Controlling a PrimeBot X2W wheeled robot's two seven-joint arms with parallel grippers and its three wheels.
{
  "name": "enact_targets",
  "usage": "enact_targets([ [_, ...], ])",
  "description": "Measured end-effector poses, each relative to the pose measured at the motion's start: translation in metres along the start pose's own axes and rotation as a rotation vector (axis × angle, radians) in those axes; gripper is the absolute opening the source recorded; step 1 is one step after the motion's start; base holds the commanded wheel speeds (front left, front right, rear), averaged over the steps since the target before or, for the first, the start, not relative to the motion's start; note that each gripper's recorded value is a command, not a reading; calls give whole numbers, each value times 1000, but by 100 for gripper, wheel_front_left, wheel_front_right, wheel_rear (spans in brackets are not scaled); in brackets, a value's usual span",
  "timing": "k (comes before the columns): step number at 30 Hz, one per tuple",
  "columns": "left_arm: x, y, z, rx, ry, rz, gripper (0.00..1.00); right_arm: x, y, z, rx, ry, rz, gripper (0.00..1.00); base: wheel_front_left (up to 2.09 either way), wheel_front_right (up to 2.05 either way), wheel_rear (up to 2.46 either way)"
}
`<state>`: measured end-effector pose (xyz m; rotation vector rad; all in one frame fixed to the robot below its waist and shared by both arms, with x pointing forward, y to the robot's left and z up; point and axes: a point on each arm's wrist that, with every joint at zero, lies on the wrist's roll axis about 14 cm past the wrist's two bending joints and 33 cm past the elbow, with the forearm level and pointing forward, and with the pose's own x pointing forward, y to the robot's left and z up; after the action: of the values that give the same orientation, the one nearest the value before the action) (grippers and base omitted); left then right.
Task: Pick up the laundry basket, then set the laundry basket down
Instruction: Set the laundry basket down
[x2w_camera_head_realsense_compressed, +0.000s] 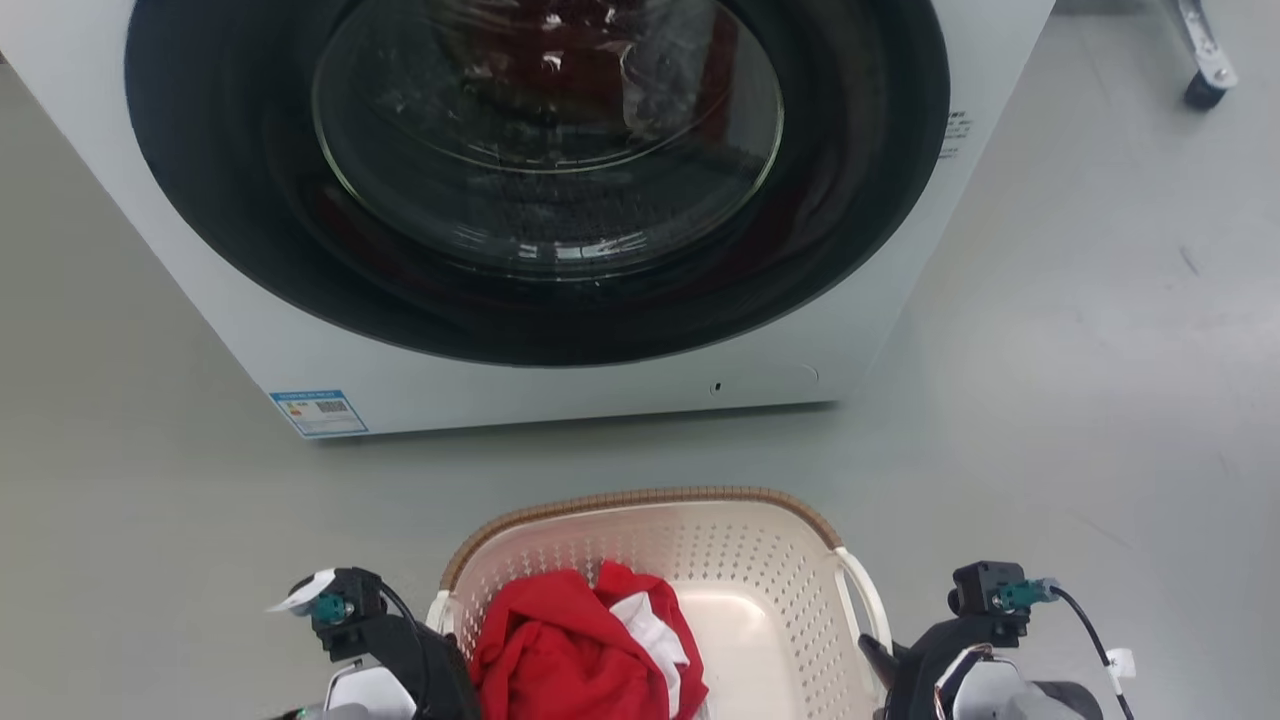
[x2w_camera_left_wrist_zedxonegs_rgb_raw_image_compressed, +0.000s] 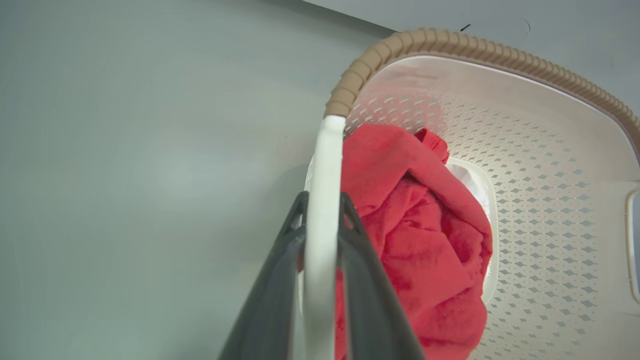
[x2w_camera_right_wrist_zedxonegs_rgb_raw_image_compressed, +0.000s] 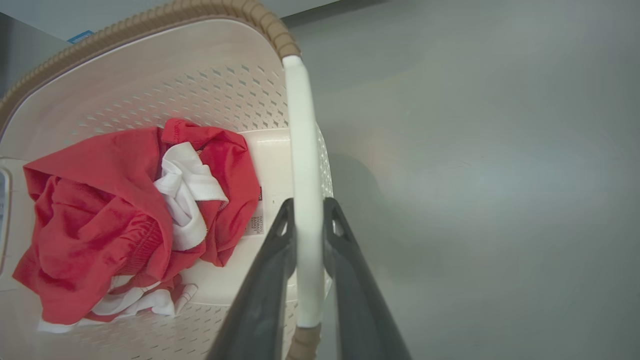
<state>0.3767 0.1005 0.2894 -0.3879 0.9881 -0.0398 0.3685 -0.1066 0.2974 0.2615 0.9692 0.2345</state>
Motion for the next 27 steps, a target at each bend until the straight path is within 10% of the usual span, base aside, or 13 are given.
enact_targets([
  [27, 100, 9, 46, 14, -104, 9, 0, 99, -31, 44, -83, -68, -27, 0, 0, 0, 0],
])
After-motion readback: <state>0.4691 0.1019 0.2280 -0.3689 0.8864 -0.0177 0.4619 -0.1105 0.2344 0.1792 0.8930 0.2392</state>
